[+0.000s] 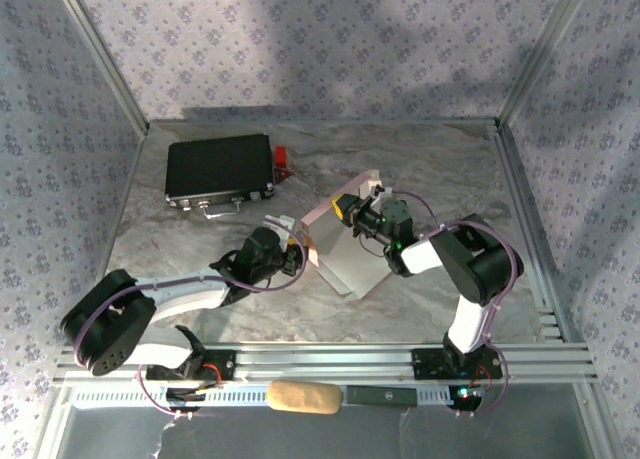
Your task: Fold the paper box
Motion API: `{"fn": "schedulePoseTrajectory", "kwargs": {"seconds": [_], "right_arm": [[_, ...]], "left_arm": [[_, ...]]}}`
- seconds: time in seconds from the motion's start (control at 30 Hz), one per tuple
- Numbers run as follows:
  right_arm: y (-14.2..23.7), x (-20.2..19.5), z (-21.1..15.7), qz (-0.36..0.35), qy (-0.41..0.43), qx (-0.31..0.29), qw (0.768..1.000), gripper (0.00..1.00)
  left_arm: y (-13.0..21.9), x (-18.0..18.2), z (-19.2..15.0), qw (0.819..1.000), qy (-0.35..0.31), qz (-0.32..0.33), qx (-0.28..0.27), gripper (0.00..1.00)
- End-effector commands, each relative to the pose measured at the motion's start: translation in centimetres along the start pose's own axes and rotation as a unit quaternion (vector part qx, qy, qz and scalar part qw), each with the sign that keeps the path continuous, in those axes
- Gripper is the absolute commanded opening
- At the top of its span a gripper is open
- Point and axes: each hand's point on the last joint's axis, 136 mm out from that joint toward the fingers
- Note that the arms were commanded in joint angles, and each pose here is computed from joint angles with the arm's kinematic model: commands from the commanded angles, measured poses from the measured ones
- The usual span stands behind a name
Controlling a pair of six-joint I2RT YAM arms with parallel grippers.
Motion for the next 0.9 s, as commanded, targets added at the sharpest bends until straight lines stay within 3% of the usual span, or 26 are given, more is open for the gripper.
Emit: {"fn": "schedulePoseTrajectory", "kwargs": {"seconds": [0.0,0.27,0.87], "right_arm": [[0.2,-0.8,-0.2,-0.006,-0.001,0.008,1.000,0.00],[0.5,-0.3,-0.2,-0.004,-0.002,0.006,1.000,0.00],[0.5,-0.2,-0.2,-0.004,-0.007,0.001,1.000,0.00]], "left_arm": [[-0.1,0.0,2.6,0.999,-0.010,0.020,-0.035,0.40],[-0.5,-0.3,3.1,0.998,-0.007,0.030,-0.052,0.46],[-1.7,-0.3,3.2,0.994,-0.003,0.073,-0.080,0.50]]}}
Point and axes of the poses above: each hand's point on the last joint's axis, 136 mm out from that joint toward the fingers, its own y axis back along the fingers, its own x axis along the line the jaws close on, z = x × y, and after that the axes turned 10 degrees about -y, right-handed
